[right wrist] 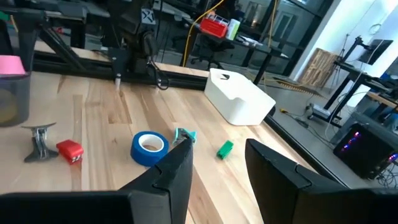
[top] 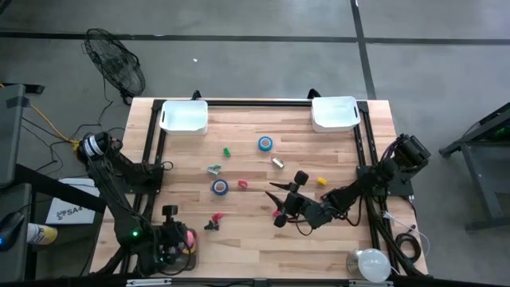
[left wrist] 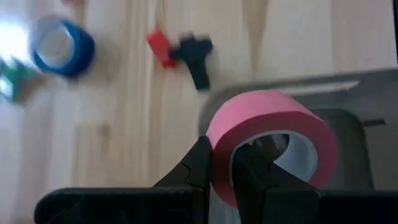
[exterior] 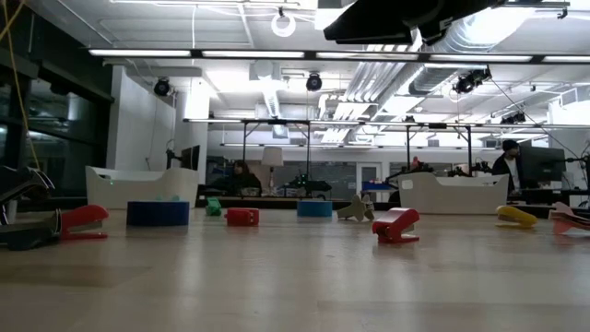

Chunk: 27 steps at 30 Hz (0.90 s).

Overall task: Pick and place Stapler, Stapler remover, tape
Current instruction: Put the pink tape into the black bin, then put the light blue tape into the black bin

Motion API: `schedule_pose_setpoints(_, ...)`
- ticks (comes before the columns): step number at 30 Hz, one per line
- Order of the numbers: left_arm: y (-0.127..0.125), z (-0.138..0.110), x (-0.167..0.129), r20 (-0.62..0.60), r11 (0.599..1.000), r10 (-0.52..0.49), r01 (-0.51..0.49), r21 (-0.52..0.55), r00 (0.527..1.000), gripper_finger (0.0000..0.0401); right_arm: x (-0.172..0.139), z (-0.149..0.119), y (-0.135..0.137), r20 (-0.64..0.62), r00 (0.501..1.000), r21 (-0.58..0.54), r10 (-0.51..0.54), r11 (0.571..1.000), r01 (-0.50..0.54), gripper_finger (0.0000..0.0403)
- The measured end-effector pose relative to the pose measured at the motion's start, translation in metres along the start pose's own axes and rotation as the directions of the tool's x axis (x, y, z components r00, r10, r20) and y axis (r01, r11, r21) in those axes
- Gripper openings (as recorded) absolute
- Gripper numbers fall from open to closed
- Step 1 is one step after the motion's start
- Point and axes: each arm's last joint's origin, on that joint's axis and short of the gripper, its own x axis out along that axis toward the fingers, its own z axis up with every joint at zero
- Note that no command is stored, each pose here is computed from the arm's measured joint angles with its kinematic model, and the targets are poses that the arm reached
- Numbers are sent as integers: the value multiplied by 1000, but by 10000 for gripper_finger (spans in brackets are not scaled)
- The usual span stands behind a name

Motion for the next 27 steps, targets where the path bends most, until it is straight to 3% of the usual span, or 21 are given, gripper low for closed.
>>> schedule_pose_setpoints(10, 0, -5, 4, -92, 990, 8, -21, -142, 996, 36, 0, -3, 1, -16, 1000, -20, 14, 1000, -15, 140)
schedule_pose_setpoints(16, -1, -9, 8, -174, 969, 3, -45, -242, 985, 76, 0, -3, 1, -20, 1000, -26, 20, 999, -21, 140)
schedule_pose_setpoints(22, -3, -11, 10, -210, 966, -8, -47, -253, 978, 87, 0, -4, 1, -27, 999, -15, 28, 999, -28, 140)
schedule_pose_setpoints(27, -6, -8, 8, -193, 969, -22, -27, -247, 981, 89, -1, -4, 3, -23, 995, 3, 96, 995, -96, 140)
